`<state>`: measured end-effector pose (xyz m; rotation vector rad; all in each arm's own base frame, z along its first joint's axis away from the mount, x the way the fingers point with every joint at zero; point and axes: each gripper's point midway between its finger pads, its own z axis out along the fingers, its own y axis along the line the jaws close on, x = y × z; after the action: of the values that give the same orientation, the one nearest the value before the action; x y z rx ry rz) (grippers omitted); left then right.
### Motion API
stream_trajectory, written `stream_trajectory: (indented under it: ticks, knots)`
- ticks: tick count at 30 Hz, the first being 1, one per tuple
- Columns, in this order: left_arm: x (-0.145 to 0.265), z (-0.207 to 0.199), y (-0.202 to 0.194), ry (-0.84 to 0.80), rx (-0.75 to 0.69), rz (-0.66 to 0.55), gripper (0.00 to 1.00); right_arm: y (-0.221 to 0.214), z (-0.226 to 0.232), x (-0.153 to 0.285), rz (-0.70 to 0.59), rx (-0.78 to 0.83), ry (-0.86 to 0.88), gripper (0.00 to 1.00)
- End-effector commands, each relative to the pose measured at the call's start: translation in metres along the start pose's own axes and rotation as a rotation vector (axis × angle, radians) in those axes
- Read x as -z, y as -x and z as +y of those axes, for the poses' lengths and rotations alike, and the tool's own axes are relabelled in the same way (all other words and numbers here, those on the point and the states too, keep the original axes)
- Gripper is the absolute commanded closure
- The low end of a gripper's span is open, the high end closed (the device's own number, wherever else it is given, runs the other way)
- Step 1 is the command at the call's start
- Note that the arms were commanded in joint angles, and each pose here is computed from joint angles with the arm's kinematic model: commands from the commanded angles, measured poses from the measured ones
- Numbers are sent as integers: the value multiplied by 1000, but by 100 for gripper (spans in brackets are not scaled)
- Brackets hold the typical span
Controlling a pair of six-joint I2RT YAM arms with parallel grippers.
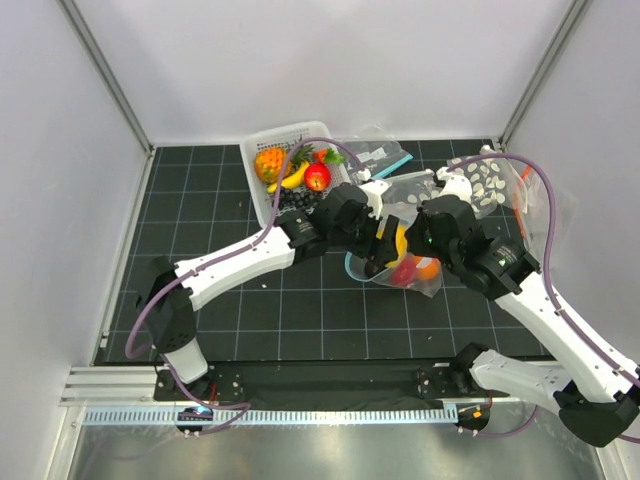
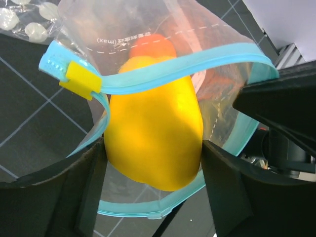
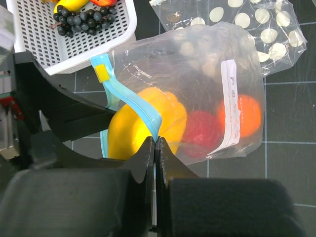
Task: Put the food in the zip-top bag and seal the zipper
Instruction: Place the fake vegetable in the zipper food storage bag.
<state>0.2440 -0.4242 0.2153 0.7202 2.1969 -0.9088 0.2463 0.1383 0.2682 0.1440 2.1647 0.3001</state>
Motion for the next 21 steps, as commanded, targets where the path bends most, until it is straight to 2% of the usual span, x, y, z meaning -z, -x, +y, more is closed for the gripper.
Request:
stream_trajectory:
  ticks: [1, 2, 5, 13, 21]
  knots:
    - [-1, -12, 28, -5, -24, -102, 20, 14, 5, 6, -63, -42, 36, 99]
    - [1, -12, 26, -6, -22, -108, 7, 15, 5, 8, -74, -48, 40, 99]
    - [9, -17, 27, -25, -26, -121, 0, 16, 3, 7, -82, -57, 31, 99]
    - [41, -14, 13, -9, -33, -87, 2, 13, 0, 5, -81, -58, 15, 99]
    - [69, 35, -10, 231, -10, -89, 5, 15, -2, 8, -88, -55, 13, 99]
